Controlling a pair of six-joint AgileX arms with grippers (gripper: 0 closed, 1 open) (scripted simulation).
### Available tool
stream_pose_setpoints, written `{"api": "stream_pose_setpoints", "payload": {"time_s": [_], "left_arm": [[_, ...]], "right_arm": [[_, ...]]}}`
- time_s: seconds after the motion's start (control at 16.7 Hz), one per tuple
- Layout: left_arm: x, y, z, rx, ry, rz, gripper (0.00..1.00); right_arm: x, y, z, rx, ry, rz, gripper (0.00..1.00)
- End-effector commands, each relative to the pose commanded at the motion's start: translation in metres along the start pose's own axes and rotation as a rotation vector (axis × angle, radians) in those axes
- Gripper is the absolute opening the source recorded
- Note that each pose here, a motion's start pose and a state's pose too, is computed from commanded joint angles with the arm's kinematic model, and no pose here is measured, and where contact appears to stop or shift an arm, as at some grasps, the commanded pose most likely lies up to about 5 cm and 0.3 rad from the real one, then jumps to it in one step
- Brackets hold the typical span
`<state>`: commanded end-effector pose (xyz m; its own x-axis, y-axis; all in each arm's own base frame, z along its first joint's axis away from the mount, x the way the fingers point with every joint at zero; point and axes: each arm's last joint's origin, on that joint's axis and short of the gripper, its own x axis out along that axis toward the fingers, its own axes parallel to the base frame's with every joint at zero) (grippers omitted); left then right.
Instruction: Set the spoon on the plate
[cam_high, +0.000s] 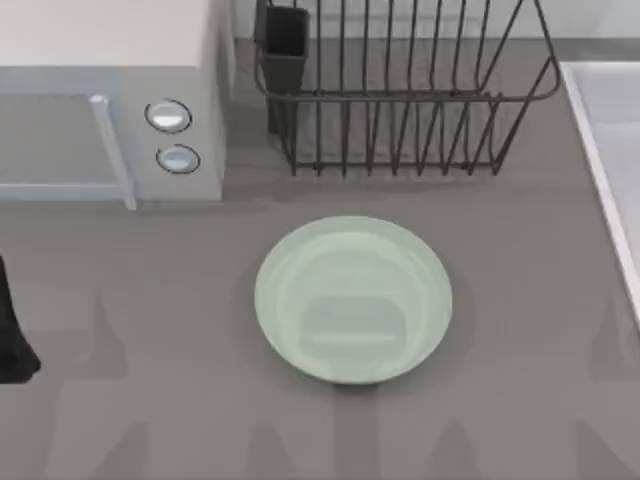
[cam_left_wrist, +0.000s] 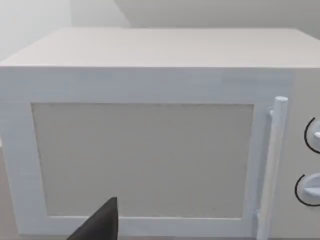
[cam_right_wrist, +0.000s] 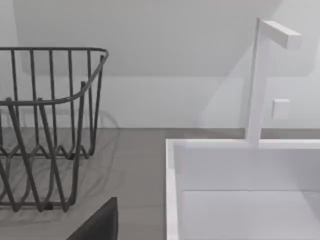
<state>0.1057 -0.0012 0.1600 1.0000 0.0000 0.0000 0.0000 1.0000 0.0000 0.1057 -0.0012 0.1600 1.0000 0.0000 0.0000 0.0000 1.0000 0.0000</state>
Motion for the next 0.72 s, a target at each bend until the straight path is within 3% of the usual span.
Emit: {"api": "stream_pose_setpoints", "payload": {"time_s": [0.18, 0.36, 0.54, 0.72], "left_arm": [[0.000, 0.000, 0.000, 0.000, 0.000, 0.000, 1.00], [0.000, 0.000, 0.000, 0.000, 0.000, 0.000, 1.00], [0.000, 0.000, 0.000, 0.000, 0.000, 0.000, 1.00], [0.000, 0.000, 0.000, 0.000, 0.000, 0.000, 1.00]], "right_arm": [[0.000, 0.000, 0.001, -0.011, 0.012, -0.005, 1.00], [0.002, -0.004, 0.008, -0.102, 0.114, -0.031, 1.00], [0.008, -0.009, 0.017, -0.277, 0.309, -0.039, 1.00], [0.019, -0.017, 0.024, -0.508, 0.579, 0.026, 1.00]]}}
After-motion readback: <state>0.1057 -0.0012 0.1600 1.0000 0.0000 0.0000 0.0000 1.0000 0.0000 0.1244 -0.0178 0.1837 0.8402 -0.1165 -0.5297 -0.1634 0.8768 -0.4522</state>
